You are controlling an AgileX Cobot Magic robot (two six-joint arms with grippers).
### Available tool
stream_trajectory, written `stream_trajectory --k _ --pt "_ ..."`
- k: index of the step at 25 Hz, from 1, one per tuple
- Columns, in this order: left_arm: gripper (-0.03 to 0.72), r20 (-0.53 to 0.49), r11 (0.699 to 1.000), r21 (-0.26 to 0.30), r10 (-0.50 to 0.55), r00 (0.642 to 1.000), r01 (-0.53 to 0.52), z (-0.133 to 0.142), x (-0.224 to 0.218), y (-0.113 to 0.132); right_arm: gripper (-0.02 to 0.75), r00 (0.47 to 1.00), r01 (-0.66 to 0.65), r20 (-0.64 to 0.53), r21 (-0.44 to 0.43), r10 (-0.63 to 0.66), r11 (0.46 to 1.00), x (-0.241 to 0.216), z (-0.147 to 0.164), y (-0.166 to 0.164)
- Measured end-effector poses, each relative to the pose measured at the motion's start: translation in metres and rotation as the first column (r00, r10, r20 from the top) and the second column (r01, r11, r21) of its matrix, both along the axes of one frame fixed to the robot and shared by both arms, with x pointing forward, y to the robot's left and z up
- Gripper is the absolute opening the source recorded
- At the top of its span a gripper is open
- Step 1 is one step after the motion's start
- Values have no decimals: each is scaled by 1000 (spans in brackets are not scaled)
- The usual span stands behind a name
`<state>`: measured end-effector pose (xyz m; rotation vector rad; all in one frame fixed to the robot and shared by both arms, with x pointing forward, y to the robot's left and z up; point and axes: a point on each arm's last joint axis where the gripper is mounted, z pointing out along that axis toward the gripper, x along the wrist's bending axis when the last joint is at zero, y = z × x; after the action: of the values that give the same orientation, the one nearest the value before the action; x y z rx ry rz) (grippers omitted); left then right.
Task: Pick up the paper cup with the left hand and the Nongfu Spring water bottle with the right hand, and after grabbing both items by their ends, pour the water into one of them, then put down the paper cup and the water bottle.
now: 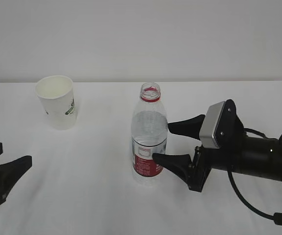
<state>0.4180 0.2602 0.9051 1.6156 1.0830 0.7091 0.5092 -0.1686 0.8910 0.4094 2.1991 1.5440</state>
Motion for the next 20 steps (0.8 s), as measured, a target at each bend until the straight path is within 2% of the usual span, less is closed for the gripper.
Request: stream_trajectory --k 9,20 --pt "589 0 1000 0 2 1000 -2 0 0 0 641 1000 -19 -16 -3 18 1000 -2 -3 3" --pt "588 0 1000 -1 5 1000 -5 0 0 0 629 997 -63 -51 5 63 998 11 -26 23"
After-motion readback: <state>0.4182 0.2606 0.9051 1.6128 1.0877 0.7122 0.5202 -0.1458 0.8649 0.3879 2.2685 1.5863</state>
